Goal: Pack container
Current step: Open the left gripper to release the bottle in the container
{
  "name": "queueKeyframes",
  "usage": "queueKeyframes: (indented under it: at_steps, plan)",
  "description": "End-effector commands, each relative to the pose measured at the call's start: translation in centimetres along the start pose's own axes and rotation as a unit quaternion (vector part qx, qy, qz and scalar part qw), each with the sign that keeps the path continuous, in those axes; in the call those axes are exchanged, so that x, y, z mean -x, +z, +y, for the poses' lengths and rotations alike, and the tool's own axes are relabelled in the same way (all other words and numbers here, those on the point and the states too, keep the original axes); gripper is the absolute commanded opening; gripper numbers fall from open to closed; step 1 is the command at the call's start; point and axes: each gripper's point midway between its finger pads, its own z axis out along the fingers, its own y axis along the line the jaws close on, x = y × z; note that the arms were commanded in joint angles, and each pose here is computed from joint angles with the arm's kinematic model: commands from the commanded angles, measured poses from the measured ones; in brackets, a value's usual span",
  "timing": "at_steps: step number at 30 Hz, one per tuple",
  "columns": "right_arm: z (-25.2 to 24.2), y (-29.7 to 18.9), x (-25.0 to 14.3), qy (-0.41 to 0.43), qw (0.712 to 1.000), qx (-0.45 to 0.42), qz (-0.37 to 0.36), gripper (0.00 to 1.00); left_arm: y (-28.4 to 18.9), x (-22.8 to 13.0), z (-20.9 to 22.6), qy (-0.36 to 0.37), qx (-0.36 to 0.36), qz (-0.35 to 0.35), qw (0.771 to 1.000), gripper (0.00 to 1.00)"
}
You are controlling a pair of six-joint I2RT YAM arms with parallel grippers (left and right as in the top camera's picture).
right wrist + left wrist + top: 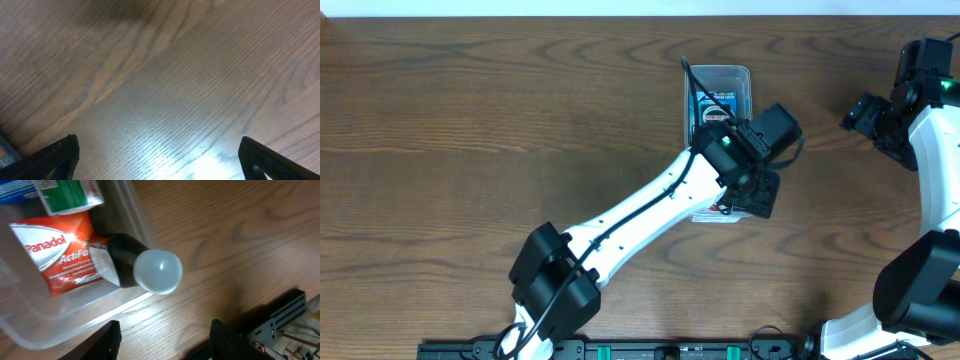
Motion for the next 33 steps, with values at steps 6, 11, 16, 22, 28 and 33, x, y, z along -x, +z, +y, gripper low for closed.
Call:
queueKeyframes:
  at_steps: [6,11,16,22,28,33]
  plan:
    - [-0.2,0.1,0.1,0.002,1.0,-0.003,0.0,0.99,-0.2,1.2,-0.6,0.014,0.005,-0.03,0.999,0.59]
    - [-0.2,0.1,0.1,0.002,1.0,-0.003,0.001,0.99,-0.1,2.0,0.7,0.0,0.043,-0.052,0.998,0.59]
    - [-0.2,0.1,0.1,0.002,1.0,-0.003,0.001,0.99,0.0,2.6,1.8,-0.001,0.074,-0.068,0.995,0.59]
    - [-0.2,0.1,0.1,0.002,1.0,-0.003,0.0,0.99,1.3,2.4,2.2,-0.001,0.083,-0.056,0.995,0.59]
    - [-0.2,0.1,0.1,0.002,1.0,-0.003,0.001,0.99,2.1,2.3,2.4,-0.002,0.087,-0.049,0.995,0.6]
    - [-0.2,0.1,0.1,0.002,1.0,-0.003,0.001,0.99,2.1,2.4,2.3,-0.002,0.085,-0.052,0.995,0.6]
